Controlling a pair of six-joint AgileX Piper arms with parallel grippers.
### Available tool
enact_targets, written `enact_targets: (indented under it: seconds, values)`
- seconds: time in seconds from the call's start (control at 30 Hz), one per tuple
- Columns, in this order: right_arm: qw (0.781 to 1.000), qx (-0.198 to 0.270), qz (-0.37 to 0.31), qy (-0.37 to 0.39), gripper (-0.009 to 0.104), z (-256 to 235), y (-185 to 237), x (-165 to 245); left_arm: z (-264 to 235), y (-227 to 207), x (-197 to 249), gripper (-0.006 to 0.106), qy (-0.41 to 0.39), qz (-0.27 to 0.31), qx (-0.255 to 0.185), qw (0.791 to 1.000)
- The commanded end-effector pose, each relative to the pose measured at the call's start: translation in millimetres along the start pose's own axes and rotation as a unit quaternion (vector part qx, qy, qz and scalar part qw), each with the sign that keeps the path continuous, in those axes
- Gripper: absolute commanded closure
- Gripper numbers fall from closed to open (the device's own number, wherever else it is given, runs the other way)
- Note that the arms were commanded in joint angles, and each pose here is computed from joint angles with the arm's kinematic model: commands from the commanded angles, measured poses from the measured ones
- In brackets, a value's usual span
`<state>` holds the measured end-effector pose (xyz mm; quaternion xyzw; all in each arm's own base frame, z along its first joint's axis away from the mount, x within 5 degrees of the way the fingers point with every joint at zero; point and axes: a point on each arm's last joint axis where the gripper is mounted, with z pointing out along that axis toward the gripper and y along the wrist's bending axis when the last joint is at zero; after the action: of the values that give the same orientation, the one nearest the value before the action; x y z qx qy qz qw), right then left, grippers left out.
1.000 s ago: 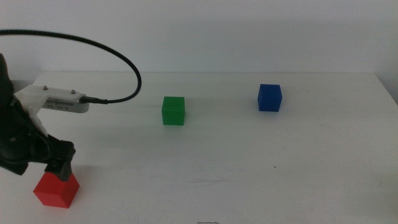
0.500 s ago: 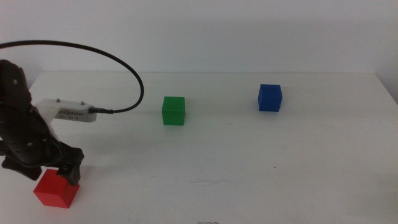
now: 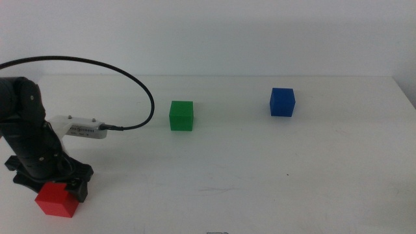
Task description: Stack red cubes first, then green, then blue cubes in a specific spot.
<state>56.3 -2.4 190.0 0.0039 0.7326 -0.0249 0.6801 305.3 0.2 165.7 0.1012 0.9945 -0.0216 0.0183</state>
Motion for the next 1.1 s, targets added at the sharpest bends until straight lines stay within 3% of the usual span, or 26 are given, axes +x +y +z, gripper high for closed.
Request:
enact_targets:
  seconds: [0.0,0.33,0.57,0.8,1.07]
  values:
    - [0.998,0.004,-0.011,-0.056,0.001,-2.9,-0.6,-14.7,-16.2,-0.1,-3.6,0.023,-0.03,-0.002,-0.002,1.0]
    - [0.998,0.004,-0.011,-0.056,0.001,-2.9,-0.6,-14.7,-17.5,-1.8,2.2,0.058,-0.002,-0.003,0.006,1.0]
    - [0.998,0.004,-0.011,-0.056,0.001,-2.9,-0.6,-14.7,-34.9,-24.9,-6.6,0.075,0.023,-0.048,0.016,0.998]
    - [0.998,0.004,-0.011,-0.056,0.001,-2.9,-0.6,-14.7,-69.3,-98.5,-38.3,0.08,-0.018,-0.057,0.011,0.998]
    - [0.998,0.004,-0.011,-0.056,0.001,-2.9,-0.6,-14.7,-67.0,-182.5,-75.5,0.08,-0.027,-0.087,0.063,0.994]
